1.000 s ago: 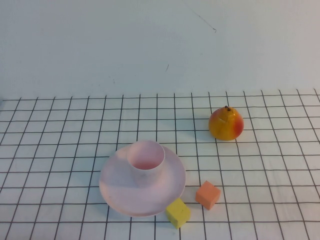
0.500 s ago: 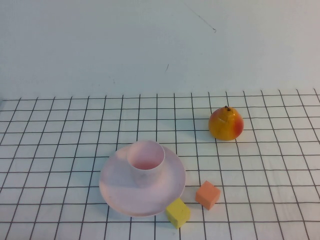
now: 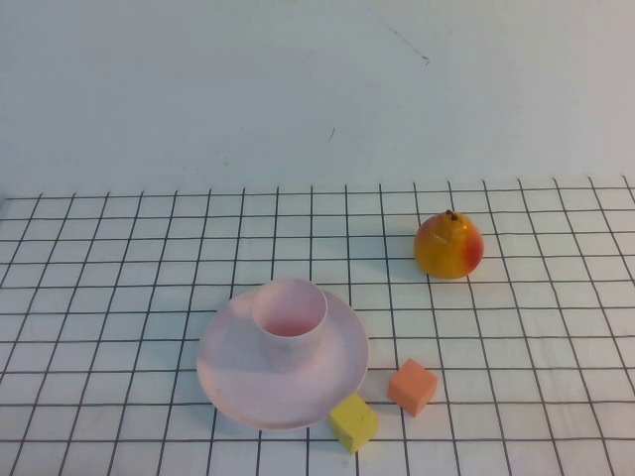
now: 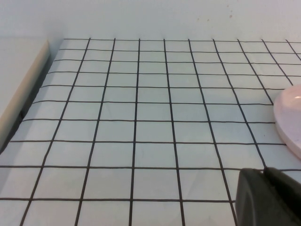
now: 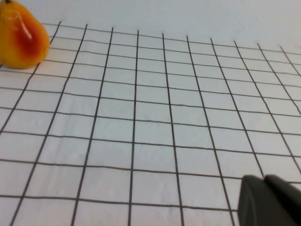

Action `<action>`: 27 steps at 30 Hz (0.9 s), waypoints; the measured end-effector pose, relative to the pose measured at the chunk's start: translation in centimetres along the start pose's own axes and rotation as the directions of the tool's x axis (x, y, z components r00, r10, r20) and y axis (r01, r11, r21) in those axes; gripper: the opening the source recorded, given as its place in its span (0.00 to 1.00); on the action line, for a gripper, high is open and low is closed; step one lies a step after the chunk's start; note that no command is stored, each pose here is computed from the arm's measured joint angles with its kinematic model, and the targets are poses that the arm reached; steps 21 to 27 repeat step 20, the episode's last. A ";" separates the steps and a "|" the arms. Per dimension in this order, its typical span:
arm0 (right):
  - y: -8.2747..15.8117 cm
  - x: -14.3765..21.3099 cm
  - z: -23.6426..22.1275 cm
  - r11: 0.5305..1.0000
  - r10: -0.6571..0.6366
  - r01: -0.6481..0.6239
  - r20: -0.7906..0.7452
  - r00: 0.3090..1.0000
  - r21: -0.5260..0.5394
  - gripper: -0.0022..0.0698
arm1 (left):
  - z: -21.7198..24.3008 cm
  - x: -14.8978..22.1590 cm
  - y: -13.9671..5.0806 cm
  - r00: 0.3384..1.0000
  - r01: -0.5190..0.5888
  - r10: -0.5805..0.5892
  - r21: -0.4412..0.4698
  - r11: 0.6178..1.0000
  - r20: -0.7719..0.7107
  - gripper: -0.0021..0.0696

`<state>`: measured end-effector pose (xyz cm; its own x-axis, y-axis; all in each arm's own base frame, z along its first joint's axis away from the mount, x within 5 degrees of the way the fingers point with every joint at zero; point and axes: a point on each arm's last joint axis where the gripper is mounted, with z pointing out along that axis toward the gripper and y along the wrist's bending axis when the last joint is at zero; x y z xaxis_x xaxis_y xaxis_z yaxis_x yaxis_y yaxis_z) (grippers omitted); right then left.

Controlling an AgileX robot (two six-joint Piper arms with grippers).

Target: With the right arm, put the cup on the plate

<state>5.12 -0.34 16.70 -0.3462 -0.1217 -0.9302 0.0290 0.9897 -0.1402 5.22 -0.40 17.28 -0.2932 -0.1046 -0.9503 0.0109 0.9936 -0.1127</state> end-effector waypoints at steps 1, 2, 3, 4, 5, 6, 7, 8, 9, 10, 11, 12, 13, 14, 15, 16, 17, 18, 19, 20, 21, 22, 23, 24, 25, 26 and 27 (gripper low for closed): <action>0.0 0.0 0.0 1.000 -0.009 0.009 -0.001 1.000 0.004 0.06 | 0.0 0.0 0.0 1.000 0.000 0.000 0.000 1.000 0.000 0.02; -0.1 0.0 0.0 1.000 -0.028 0.028 -0.003 1.000 0.013 0.06 | 0.0 0.0 0.0 1.000 0.000 0.000 0.000 1.000 0.000 0.02; -0.2 0.0 0.0 0.999 -0.039 0.039 -0.004 0.999 0.019 0.06 | 0.0 0.0 0.0 1.000 0.000 0.000 0.000 1.000 0.000 0.02; -0.2 0.0 0.0 0.999 -0.049 0.049 -0.005 0.999 0.024 0.06 | 0.0 0.0 0.0 1.000 0.000 0.000 0.000 1.000 0.000 0.02; -0.3 0.0 0.0 0.998 -0.059 0.059 -0.006 0.998 0.028 0.06 | 0.0 0.0 0.0 1.000 0.000 0.000 0.000 1.000 0.000 0.02; -0.3 0.0 0.0 0.998 -0.063 0.063 -0.007 0.998 0.030 0.06 | 0.0 0.0 0.0 1.000 0.000 0.000 0.000 1.000 0.000 0.02; -0.3 0.0 0.0 0.997 -0.065 0.065 -0.007 0.998 0.031 0.06 | 0.0 0.0 0.0 1.000 0.000 0.000 0.000 1.000 0.000 0.02; -0.3 0.0 0.0 0.997 -0.067 0.067 -0.007 0.998 0.031 0.06 | 0.0 0.0 0.0 1.000 0.000 0.000 0.000 1.000 0.000 0.02; -0.3 0.0 0.0 0.997 -0.069 0.069 -0.008 0.998 0.032 0.06 | 0.0 0.0 0.0 1.000 0.000 0.000 0.000 1.000 0.000 0.02; -0.3 0.0 0.0 0.997 -0.069 0.069 -0.008 0.998 0.032 0.06 | 0.0 0.0 0.0 1.000 0.000 0.000 0.000 1.000 0.000 0.02; -0.3 0.0 0.0 0.997 -0.069 0.069 -0.008 0.998 0.032 0.06 | 0.0 0.0 0.0 1.000 0.000 0.000 0.000 1.000 0.000 0.02; -0.3 0.0 0.0 0.997 -0.069 0.069 -0.008 0.998 0.032 0.06 | 0.0 0.0 0.0 1.000 0.000 0.000 0.000 1.000 0.000 0.02; -0.3 0.0 0.0 0.997 -0.067 0.067 -0.008 0.998 0.032 0.06 | 0.0 0.0 0.0 1.000 0.000 0.000 0.000 1.000 0.000 0.02; -0.3 0.0 0.0 0.997 -0.067 0.067 -0.008 0.998 0.032 0.06 | 0.0 0.0 0.0 1.000 0.000 0.000 0.000 1.000 0.000 0.02; -0.3 0.0 0.0 0.997 -0.067 0.067 -0.008 0.998 0.032 0.06 | 0.0 0.0 0.0 1.000 0.000 0.000 0.000 1.000 0.000 0.02; -0.3 0.0 0.0 0.997 -0.067 0.067 -0.008 0.998 0.032 0.06 | 0.0 0.0 0.0 1.000 0.000 0.000 0.000 1.000 0.000 0.02; -0.3 0.0 0.0 0.997 -0.067 0.067 -0.008 0.998 0.032 0.06 | 0.0 0.0 0.0 1.000 0.000 0.000 0.000 1.000 0.000 0.02; -0.3 0.0 0.0 0.997 -0.067 0.067 -0.008 0.998 0.032 0.06 | 0.0 0.0 0.0 1.000 0.000 0.000 0.000 1.000 0.000 0.02; -0.3 0.0 0.0 0.997 -0.067 0.067 -0.008 0.998 0.032 0.06 | 0.0 0.0 0.0 1.000 0.000 0.000 0.000 1.000 0.000 0.02; -0.3 0.0 0.0 0.997 -0.067 0.067 -0.008 0.998 0.032 0.06 | 0.0 0.0 0.0 1.000 0.000 0.000 0.000 1.000 0.000 0.02; -0.3 0.0 0.0 0.997 -0.067 0.067 -0.008 0.998 0.032 0.06 | 0.0 0.0 0.0 1.000 0.000 0.000 0.000 1.000 0.000 0.02; -0.3 0.0 0.0 0.997 -0.067 0.067 -0.008 0.998 0.032 0.06 | 0.0 0.0 0.0 1.000 0.000 0.000 0.000 1.000 0.000 0.02; -0.3 0.0 0.0 0.997 -0.067 0.067 -0.008 0.998 0.032 0.06 | 0.0 0.0 0.0 1.000 0.000 0.000 0.000 1.000 0.000 0.02; -0.3 0.0 0.0 0.997 -0.067 0.067 -0.008 0.998 0.032 0.06 | 0.0 0.0 0.0 1.000 0.000 0.000 0.000 1.000 0.000 0.02; -0.3 0.0 0.0 0.997 -0.067 0.067 -0.008 0.998 0.032 0.06 | 0.0 0.0 0.0 1.000 0.000 0.000 0.000 1.000 0.000 0.02; -0.3 0.0 0.0 0.997 -0.067 0.067 -0.008 0.998 0.032 0.06 | 0.0 0.0 0.0 1.000 0.000 0.000 0.000 1.000 0.000 0.02; -0.3 0.0 0.0 0.997 -0.067 0.067 -0.008 0.998 0.032 0.06 | 0.0 0.0 0.0 1.000 0.000 0.000 0.000 1.000 0.000 0.02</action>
